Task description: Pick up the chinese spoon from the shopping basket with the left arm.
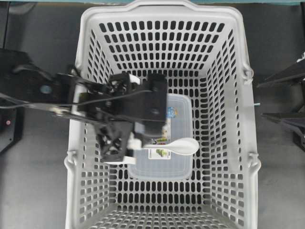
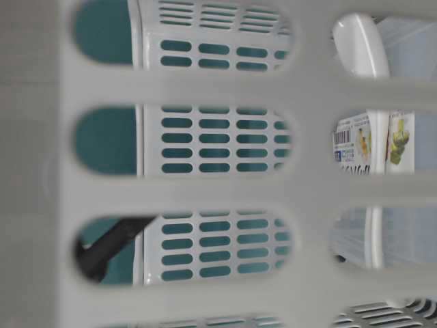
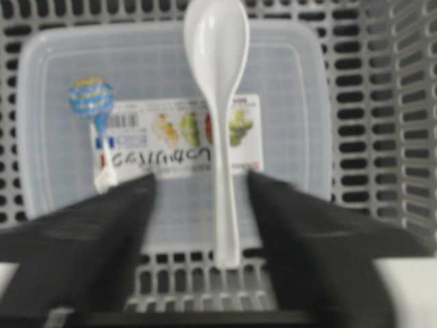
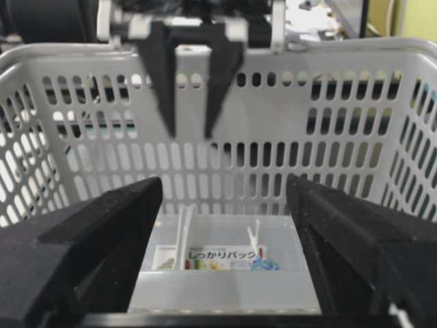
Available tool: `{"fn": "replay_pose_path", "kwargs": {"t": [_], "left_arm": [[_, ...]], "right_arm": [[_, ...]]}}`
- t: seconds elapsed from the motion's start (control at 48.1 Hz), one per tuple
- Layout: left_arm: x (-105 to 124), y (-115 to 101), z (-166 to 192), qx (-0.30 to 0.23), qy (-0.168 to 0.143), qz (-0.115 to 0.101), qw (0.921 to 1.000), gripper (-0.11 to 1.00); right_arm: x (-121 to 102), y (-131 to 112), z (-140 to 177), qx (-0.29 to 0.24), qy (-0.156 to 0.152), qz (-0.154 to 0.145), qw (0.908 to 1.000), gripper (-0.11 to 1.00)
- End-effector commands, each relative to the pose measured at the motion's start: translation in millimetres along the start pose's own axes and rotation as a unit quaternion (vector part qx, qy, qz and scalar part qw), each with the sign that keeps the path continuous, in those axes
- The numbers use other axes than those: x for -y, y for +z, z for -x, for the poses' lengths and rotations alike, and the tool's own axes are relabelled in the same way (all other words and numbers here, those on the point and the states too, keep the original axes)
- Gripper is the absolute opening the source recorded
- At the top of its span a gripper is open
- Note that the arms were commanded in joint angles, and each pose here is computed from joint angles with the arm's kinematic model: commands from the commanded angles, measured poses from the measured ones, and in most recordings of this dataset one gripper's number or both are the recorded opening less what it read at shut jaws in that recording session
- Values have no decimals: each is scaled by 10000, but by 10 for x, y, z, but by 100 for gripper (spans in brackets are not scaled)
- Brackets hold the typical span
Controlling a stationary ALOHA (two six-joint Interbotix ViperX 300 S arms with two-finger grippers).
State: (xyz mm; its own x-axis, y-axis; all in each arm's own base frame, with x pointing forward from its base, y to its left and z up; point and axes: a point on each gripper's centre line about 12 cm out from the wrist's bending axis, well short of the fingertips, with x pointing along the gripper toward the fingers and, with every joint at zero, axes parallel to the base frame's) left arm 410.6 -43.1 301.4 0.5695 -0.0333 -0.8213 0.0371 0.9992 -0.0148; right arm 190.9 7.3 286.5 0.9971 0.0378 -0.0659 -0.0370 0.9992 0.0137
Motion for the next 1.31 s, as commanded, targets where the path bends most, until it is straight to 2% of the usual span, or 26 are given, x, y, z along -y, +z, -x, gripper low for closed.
{"fn": "replay_pose_path", "kwargs": {"t": [0.0,0.083,0.145,0.249,0.353,0.478,0.603,0.748,0.831,0.873,0.956,1.018,1.081,1.288], "left_arm": [[33,97,-60,-61,-3,79,10000,63],[44,85,-266,-259,18,153,9995,84],[74,56,-396,-389,14,153,9991,90],[114,6,-596,-581,9,141,9982,88],[171,-60,-776,-734,-7,21,9973,87],[180,-128,-933,-795,-9,7,9968,87],[160,-195,-1054,-810,3,82,9967,86],[169,-289,-1132,-917,0,16,9958,84],[164,-354,-1156,-963,1,-10,9954,77],[163,-371,-1152,-955,-1,-11,9954,70],[169,-371,-1131,-918,-3,52,9958,47],[177,-343,-1092,-873,-22,-15,9962,27],[170,-307,-1031,-804,-21,-19,9968,12],[134,-22,-592,-247,-50,38,9997,12]], "right_arm": [[-4,99,-15,123,9,-7,9999,70],[-4,94,-15,123,9,-7,9999,70],[-4,96,-15,130,9,-7,9999,70],[-4,102,-15,138,9,-7,9999,70],[-4,96,-15,130,9,-7,9999,70],[-4,98,-15,138,9,-7,9999,70],[-4,93,-14,138,9,-7,9999,70],[-4,93,-14,138,9,-7,9999,70],[-4,96,-12,146,9,-7,9999,70],[-4,99,-9,153,9,-7,9999,70],[-4,116,2,192,9,-7,9998,70],[-4,130,16,230,10,0,9997,70],[-4,132,25,245,10,-7,9997,70],[-5,166,53,314,11,-15,9995,70]]}}
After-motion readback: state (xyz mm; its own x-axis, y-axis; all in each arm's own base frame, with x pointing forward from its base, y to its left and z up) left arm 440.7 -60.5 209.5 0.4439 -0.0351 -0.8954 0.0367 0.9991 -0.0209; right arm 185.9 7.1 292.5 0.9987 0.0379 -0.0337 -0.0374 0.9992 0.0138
